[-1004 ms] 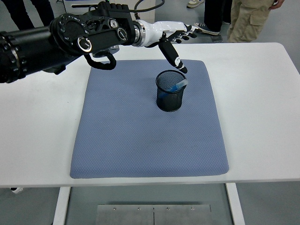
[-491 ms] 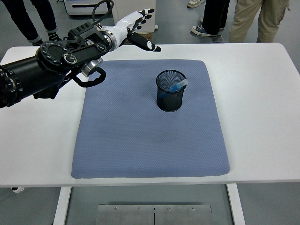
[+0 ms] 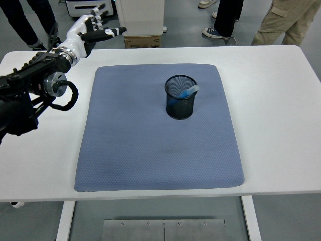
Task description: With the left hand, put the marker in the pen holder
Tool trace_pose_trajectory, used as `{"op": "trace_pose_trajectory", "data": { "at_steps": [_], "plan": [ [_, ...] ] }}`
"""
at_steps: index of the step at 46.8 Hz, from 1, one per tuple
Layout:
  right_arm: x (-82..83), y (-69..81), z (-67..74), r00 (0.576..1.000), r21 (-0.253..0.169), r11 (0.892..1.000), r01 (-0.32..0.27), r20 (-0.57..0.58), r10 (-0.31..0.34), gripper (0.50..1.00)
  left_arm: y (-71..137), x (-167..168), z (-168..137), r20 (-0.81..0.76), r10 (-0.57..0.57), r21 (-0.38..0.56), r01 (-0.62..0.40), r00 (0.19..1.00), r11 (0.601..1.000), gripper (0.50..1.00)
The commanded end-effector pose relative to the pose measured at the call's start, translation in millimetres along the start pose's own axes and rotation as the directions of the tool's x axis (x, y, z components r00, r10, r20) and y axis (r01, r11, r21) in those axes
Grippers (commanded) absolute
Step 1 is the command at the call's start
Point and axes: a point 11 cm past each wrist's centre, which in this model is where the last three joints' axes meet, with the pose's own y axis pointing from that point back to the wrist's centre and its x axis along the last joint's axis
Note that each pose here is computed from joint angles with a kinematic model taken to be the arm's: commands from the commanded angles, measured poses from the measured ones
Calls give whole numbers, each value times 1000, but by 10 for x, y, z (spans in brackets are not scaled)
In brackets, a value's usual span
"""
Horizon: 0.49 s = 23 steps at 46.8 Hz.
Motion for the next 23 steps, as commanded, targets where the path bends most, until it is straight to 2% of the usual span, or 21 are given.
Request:
{"op": "trace_pose_trajectory", "data": {
  "at_steps": [1, 14, 23],
  "plan": [
    [2, 1, 6, 1000, -1, 1000, 0, 0, 0, 1000, 66, 127, -119, -61, 26, 9, -25, 998, 1000, 1000],
    [0, -1, -3, 1000, 0, 1000, 0, 0, 0, 1000, 272, 449, -364, -166, 24, 24, -20, 986, 999, 1000],
    [2, 1, 7, 1000, -3, 1000, 0, 0, 0, 1000, 364, 651, -414, -183, 68, 28, -64, 981, 998, 1000]
  ]
}}
